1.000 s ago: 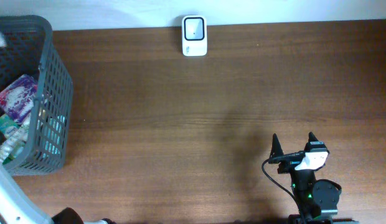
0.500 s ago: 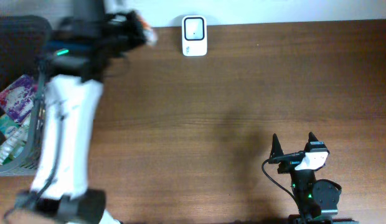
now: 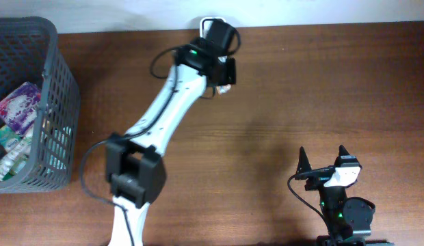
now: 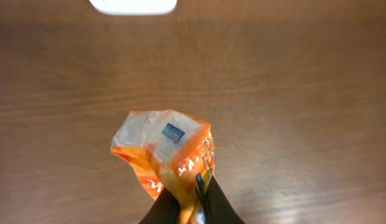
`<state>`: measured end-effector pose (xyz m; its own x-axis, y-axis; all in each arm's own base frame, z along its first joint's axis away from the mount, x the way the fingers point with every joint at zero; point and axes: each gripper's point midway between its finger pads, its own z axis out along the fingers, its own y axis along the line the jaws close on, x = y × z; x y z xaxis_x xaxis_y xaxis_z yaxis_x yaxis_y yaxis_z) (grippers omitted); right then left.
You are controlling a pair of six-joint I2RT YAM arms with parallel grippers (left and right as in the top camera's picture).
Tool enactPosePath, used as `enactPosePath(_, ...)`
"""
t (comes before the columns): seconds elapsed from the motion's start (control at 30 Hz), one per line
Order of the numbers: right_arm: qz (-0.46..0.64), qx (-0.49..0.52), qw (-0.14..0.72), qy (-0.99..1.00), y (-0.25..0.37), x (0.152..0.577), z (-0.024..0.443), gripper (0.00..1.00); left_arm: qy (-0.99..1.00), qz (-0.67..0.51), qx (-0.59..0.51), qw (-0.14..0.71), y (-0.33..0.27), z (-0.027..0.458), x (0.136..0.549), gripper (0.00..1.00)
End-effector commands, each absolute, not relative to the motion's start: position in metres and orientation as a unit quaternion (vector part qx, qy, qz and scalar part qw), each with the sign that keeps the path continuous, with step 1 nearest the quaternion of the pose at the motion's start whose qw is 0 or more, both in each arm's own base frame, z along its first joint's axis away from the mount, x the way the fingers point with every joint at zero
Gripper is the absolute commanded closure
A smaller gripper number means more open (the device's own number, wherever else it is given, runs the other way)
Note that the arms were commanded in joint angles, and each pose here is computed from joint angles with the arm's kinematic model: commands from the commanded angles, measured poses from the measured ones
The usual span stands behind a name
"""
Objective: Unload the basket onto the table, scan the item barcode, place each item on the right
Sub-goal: 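Carry the orange pack to the table in front of the scanner and release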
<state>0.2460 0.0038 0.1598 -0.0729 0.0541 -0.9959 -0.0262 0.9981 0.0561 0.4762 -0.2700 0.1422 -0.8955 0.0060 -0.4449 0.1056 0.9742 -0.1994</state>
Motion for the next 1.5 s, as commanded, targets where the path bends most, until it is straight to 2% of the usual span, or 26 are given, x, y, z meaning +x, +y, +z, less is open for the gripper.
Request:
enactPosePath(0.0,0.032,0.012,0.679,0.734,0.004,0.246,0.156,0.01,0.977,-0.062,0.043,0.201,-0.277,0.085,0.477,0.89)
enactPosePath(0.07,0.032,0.012,0.679,0.733,0.004,0.246,0.156,0.01,0.979,-0.058,0.049,0.189,-0.282,0.067,0.474,0.83)
enactPosePath(0.13,0.032,0.012,0.679,0.733,0.004,0.246,0.156,0.01,0.979,-0.057,0.054,0.187,-0.284,0.066,0.473,0.56)
enactPosePath(0.17,0.032,0.012,0.679,0.733,0.004,0.246,0.156,0.01,0.978,-0.056,0.064,0.190,-0.285,0.068,0.473,0.49)
enactPosePath(0.33,0.032,0.012,0.679,0.734,0.004,0.246,0.156,0.01,0.968,-0.097,0.110,0.202,-0.300,0.107,0.472,0.48)
enactPosePath(0.6,0.032,0.012,0.679,0.734,0.004,0.246,0.156,0.01,0.944,-0.136,0.102,0.283,-0.298,0.208,0.481,0.54)
enactPosePath(0.63,0.032,0.012,0.679,0.733,0.004,0.246,0.156,0.01,0.943,-0.130,0.098,0.290,-0.294,0.213,0.482,0.58)
enactPosePath(0.7,0.032,0.012,0.679,0.733,0.004,0.246,0.156,0.01,0.945,-0.102,0.087,0.297,-0.282,0.211,0.486,0.78)
enactPosePath(0.73,0.032,0.012,0.679,0.733,0.004,0.246,0.156,0.01,0.950,-0.075,0.070,0.296,-0.269,0.206,0.489,0.93)
enactPosePath(0.77,0.032,0.012,0.679,0.734,0.004,0.246,0.156,0.01,0.953,-0.060,0.054,0.291,-0.261,0.200,0.489,0.98)
enactPosePath(0.9,0.032,0.012,0.679,0.733,0.004,0.246,0.156,0.01,0.969,-0.029,-0.001,0.244,-0.242,0.153,0.486,0.98)
enactPosePath(1.07,0.032,0.012,0.679,0.733,0.004,0.246,0.156,0.01,0.982,-0.007,-0.013,0.187,-0.240,0.089,0.484,1.00)
enactPosePath(1.3,0.032,0.012,0.679,0.733,0.004,0.246,0.156,0.01,0.988,-0.009,-0.007,0.152,-0.248,0.041,0.484,0.98)
enactPosePath(1.47,0.032,0.012,0.679,0.733,0.004,0.246,0.156,0.01,0.986,-0.035,-0.004,0.162,-0.261,0.037,0.491,0.96)
